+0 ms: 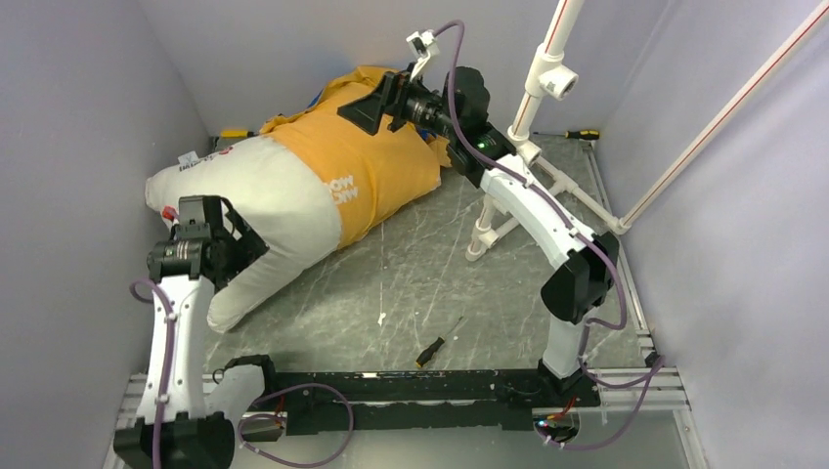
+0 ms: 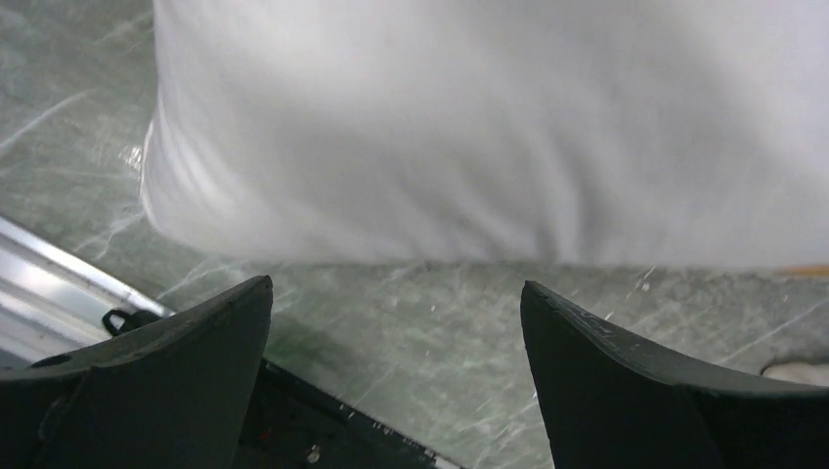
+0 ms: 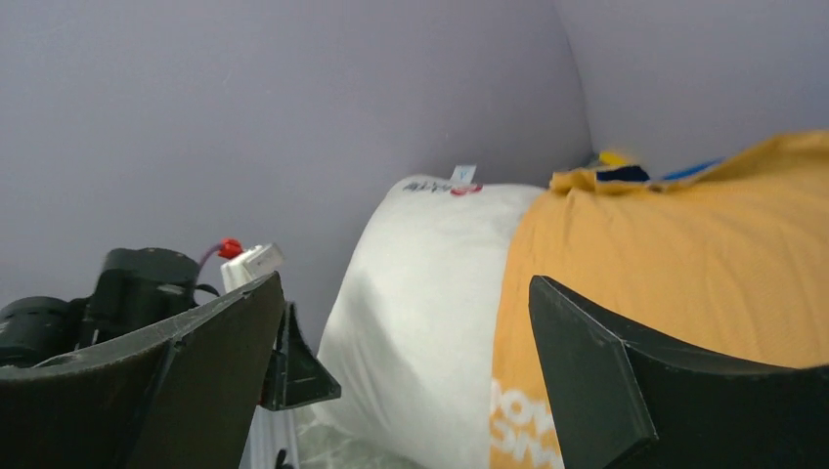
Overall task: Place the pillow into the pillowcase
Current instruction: Stuff the pillow into the pillowcase.
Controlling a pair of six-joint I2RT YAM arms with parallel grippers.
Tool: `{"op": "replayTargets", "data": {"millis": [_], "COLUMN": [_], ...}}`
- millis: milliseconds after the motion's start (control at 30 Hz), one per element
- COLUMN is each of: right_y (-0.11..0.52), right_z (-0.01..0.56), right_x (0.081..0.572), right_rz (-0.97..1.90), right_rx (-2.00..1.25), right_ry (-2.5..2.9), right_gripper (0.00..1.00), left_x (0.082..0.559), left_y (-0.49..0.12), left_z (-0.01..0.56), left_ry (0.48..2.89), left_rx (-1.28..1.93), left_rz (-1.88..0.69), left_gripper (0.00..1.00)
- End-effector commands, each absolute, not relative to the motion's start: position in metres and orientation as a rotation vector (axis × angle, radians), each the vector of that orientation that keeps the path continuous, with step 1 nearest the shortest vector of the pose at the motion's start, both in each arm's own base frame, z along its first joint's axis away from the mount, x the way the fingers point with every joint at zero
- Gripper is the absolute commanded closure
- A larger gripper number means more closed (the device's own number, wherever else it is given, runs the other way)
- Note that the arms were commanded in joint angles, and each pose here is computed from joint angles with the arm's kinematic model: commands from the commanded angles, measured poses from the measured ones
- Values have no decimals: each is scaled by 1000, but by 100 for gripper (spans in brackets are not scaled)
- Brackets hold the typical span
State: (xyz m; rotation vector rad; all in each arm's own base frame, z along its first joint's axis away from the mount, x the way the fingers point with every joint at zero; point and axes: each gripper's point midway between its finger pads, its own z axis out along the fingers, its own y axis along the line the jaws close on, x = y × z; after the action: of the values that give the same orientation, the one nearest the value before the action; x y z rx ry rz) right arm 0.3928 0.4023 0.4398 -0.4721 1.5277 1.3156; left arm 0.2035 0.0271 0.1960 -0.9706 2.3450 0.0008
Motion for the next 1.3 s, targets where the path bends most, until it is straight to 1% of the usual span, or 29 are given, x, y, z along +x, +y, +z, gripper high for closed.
{"op": "replayTargets", "data": {"millis": [0, 67, 167, 300, 400, 433, 500, 633, 667, 700, 733, 767, 900, 1000, 1100, 1167, 1200, 1233, 1267], "right_y": [414, 427, 438, 444, 453, 456, 460, 474, 478, 480, 483, 483, 470, 451, 435, 430, 431, 431, 433], "right_z": [413, 396, 362, 323, 311, 309, 303, 296, 296, 297, 294, 287, 268, 270, 264, 249, 243, 238, 238], "right_x": [415, 418, 424, 428, 422, 420, 416, 407, 404, 403, 403, 405, 421, 430, 436, 441, 442, 442, 442], "right_rz": [1248, 1287, 1280, 1080, 942, 897, 798, 659, 633, 589, 550, 503, 301, 200, 140, 127, 132, 138, 160], "right_rx": [-557, -598, -571, -625, -693, -708, -703, -706, -700, -687, -681, -671, -581, -504, -465, -463, -466, -471, -477], "right_ry": [1554, 1634, 1763, 1860, 1875, 1875, 1881, 1863, 1849, 1836, 1832, 1844, 1854, 1814, 1822, 1862, 1880, 1897, 1907], "right_gripper": [0, 3, 8, 11, 13, 13, 14, 14, 14, 13, 13, 14, 19, 24, 25, 27, 29, 36, 45], "left_x": [260, 274, 284, 293, 298, 299, 304, 316, 318, 320, 322, 322, 322, 316, 310, 308, 308, 308, 308], "left_y": [44, 50, 60, 63, 58, 57, 52, 43, 41, 39, 37, 36, 22, 14, 6, 1, -2, -5, -7], "left_z": [205, 202, 197, 193, 185, 182, 178, 180, 182, 184, 186, 187, 188, 186, 185, 184, 184, 184, 184], "left_ry": [2219, 2235, 2251, 2242, 2265, 2280, 2304, 2316, 2315, 2314, 2309, 2307, 2312, 2322, 2345, 2354, 2358, 2367, 2373], "left_rx": [-961, -972, -1001, -1033, -1066, -1070, -1065, -994, -977, -964, -953, -952, -943, -958, -941, -919, -908, -894, -883], "left_rz": [-17, -40, -81, -116, -182, -202, -247, -342, -358, -375, -389, -404, -478, -491, -485, -486, -489, -492, -488], "left_gripper": [0, 1, 1, 1, 6, 10, 21, 55, 68, 86, 96, 100, 100, 100, 100, 100, 100, 100, 100]}}
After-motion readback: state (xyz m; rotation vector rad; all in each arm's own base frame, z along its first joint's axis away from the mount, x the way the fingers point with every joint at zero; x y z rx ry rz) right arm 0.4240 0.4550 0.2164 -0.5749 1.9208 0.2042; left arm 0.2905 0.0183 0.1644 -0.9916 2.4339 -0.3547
